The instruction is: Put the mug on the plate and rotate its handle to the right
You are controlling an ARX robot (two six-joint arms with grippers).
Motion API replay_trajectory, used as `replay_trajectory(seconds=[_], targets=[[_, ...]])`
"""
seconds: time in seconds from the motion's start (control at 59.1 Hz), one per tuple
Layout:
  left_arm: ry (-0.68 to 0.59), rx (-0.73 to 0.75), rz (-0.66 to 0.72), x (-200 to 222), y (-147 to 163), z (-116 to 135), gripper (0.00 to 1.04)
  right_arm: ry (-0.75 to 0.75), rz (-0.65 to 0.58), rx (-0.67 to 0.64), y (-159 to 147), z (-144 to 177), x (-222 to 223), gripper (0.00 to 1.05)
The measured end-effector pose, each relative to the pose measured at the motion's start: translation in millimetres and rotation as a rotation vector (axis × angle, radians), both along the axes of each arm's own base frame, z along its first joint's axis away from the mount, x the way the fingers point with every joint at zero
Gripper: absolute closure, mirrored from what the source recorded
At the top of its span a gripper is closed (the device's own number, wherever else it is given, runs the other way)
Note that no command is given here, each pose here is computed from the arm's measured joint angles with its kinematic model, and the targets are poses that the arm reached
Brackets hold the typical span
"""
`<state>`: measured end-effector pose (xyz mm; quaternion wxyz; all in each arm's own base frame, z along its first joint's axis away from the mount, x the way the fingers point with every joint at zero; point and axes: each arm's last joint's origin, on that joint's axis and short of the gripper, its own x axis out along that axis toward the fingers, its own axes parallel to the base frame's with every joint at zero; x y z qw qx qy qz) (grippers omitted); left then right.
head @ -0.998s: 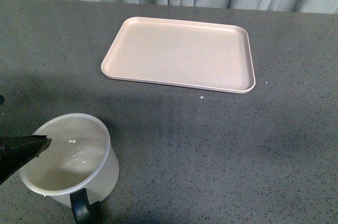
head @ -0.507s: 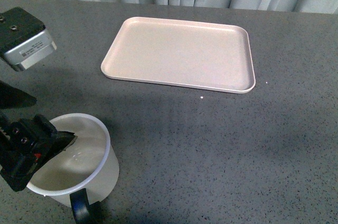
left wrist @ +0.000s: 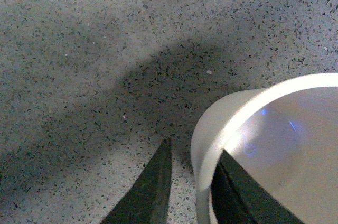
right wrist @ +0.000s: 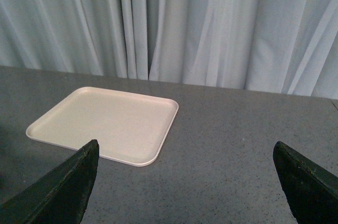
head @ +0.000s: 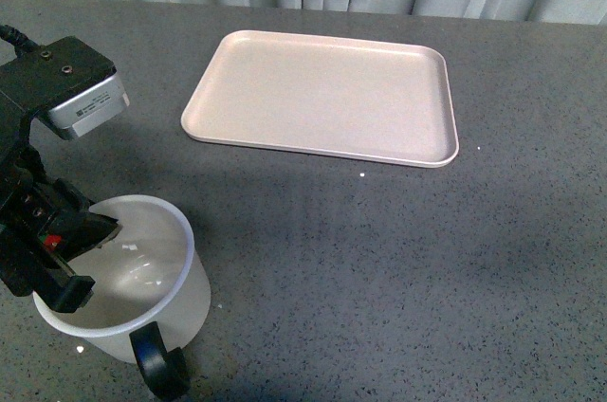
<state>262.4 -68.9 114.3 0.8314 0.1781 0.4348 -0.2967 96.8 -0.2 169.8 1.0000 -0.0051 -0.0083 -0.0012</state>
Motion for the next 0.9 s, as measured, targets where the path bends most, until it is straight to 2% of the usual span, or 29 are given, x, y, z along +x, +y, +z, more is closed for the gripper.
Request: replay_trajectory(seconds=[0.118,0.372,0.507,0.694,0.897], targets=[[0.025,-0.039,0.015,-1,-1,1,1.03,0.000,0.000,0.000,0,0,0,0.09],[0.056,-0.068,0.037,-8,-5,10,1.03,0.000,0.000,0.000,0,0,0,0.09],[0.063,-0.095,0.051,-6,-10,23,1.03,0.000,0.000,0.000,0,0,0,0.09],[-0.010,-0.129,0.094,32,-34,54,1.03,0.000,0.000,0.000,0,0,0,0.09],[-0.031,-0.177,0.141,82,-76,68,1.03,0.000,0.000,0.000,0,0,0,0.09]])
